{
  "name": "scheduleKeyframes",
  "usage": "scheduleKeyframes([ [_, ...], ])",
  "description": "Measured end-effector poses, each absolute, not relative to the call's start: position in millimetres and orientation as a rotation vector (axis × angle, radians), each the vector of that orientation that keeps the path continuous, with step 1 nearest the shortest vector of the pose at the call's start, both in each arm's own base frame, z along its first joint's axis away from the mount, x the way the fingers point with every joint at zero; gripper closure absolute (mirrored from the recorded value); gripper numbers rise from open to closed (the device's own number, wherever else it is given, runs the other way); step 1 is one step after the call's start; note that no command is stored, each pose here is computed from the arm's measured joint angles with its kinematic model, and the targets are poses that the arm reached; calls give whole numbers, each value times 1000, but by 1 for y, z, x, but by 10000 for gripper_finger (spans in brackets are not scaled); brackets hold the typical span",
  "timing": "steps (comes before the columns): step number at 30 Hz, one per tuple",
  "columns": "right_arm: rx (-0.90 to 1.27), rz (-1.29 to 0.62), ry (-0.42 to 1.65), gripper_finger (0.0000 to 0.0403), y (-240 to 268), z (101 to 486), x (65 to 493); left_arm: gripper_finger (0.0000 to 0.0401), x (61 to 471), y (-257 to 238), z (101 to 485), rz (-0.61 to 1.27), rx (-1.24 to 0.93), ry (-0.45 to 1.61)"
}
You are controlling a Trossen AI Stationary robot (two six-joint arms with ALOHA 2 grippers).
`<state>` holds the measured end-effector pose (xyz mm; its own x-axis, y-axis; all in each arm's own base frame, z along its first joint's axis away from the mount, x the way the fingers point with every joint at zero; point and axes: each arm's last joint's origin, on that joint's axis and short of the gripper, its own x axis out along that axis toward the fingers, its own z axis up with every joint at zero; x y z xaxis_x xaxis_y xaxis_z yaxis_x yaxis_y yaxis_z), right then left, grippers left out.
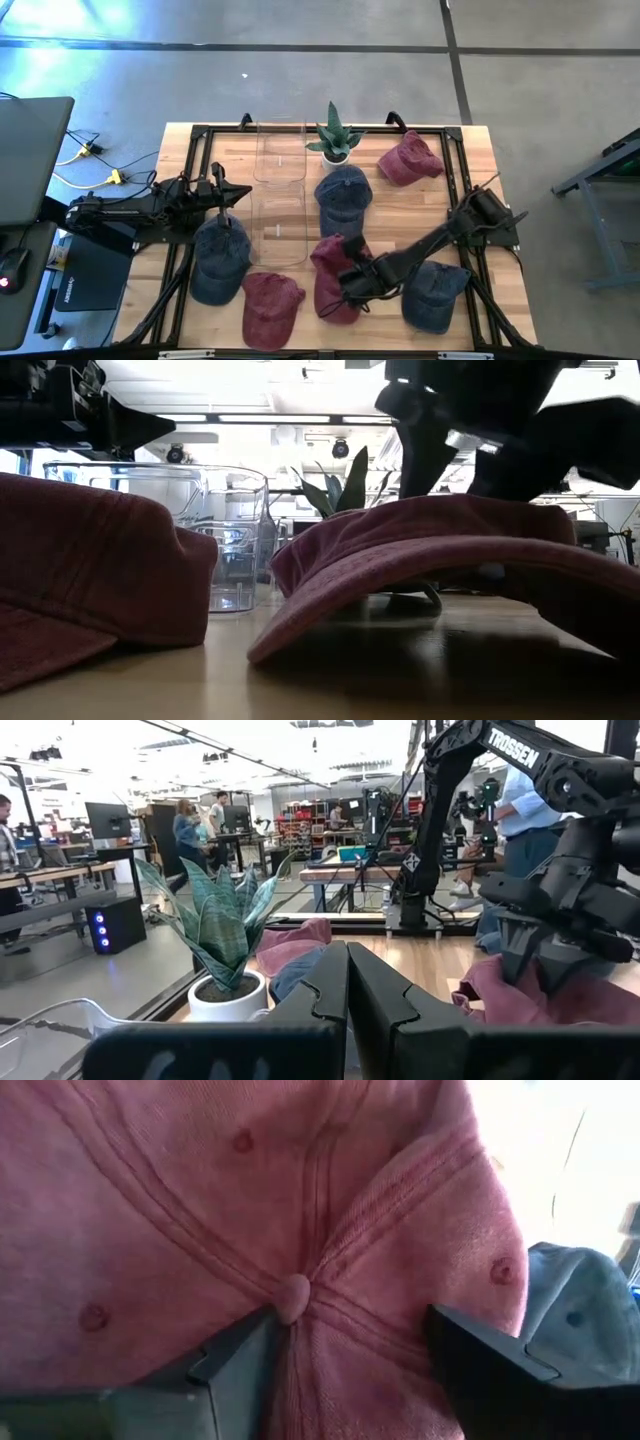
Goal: Pick & Place hat
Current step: Put the bottom right red cap into the bottom transparent bin
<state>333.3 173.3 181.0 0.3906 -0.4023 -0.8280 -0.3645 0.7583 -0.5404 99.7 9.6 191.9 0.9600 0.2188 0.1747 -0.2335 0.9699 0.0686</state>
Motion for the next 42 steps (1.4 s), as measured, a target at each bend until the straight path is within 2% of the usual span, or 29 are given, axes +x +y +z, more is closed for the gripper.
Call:
scheduleKeyframes([
  [8,-718,-33,1246,215,158,169,334,401,100,10,192,232,88,-167],
  [13,-654,-58,1285,306,146,158,334,401,100,10,192,232,88,-168],
  [16,-627,-59,1295,376,141,161,334,401,99,10,193,232,87,-177],
  [17,-621,-54,1291,387,140,165,333,401,99,10,194,232,87,-185],
  [23,-438,-20,1176,372,124,225,319,401,100,7,202,151,99,-272],
  [28,-103,208,987,396,103,293,298,401,109,6,205,137,124,-289],
  [32,83,429,765,391,86,332,287,401,124,0,219,83,144,-271],
  [37,132,583,615,386,71,333,279,401,158,-17,247,-15,186,-201],
  [42,159,633,613,394,68,313,277,401,209,-37,271,-86,196,-130],
])
